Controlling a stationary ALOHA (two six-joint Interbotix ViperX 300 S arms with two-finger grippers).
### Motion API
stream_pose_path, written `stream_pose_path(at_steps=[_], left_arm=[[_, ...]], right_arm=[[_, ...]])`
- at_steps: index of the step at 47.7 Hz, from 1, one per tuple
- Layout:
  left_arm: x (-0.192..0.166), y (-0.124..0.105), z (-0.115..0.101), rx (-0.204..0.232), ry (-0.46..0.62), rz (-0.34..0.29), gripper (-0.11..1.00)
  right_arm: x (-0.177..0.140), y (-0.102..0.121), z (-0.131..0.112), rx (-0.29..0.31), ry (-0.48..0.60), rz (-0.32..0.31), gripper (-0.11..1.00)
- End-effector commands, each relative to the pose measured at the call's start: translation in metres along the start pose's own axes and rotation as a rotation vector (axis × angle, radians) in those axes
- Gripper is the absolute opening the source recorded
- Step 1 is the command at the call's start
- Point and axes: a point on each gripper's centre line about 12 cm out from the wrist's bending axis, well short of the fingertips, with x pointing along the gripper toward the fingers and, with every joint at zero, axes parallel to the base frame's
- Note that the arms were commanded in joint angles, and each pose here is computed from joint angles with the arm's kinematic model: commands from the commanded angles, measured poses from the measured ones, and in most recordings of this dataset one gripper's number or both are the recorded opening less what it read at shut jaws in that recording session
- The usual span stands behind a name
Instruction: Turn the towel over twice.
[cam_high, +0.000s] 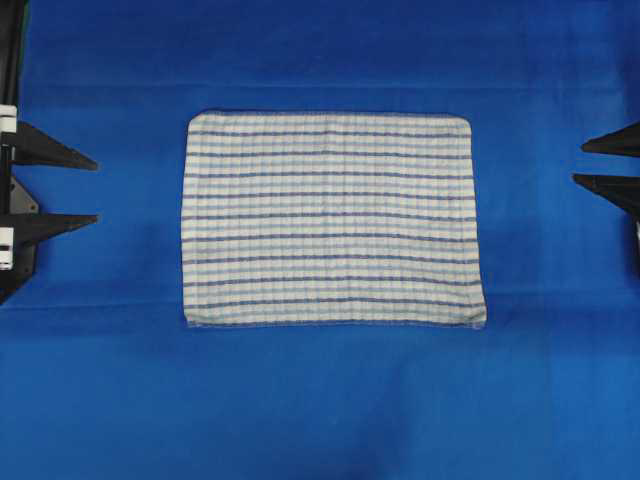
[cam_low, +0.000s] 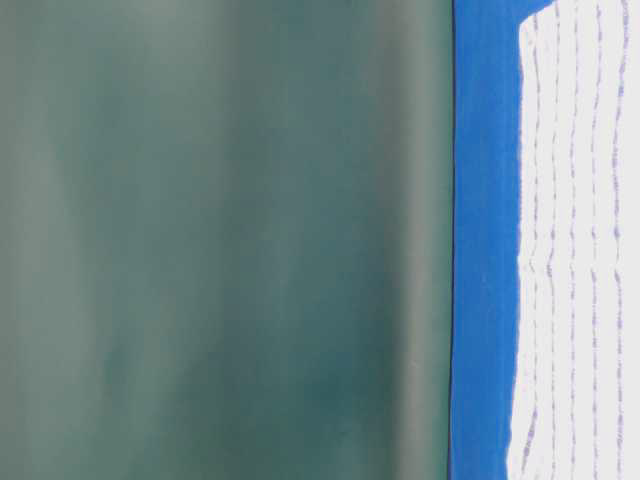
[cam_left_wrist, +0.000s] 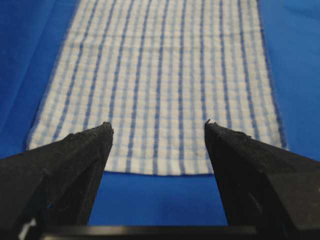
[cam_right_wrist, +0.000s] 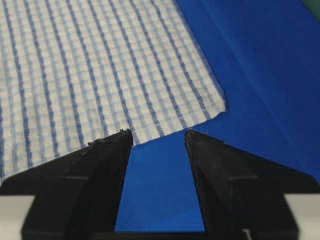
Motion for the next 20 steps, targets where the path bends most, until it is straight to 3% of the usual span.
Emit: stream_pose_path(at_steps=[1,20], left_arm=[[0.0003,0.0006,0.0041,-0.004,-0.008,0.003,0.69],[0.0002,0.0006,0.0047,-0.004,-0.009,0.003,0.69]], right_arm=[[0.0005,0.0017,0.0035,-0.005,-0.003,0.003,0.54],[0.0004,0.0018,0.0036,-0.007,-0.004,0.004,0.54]])
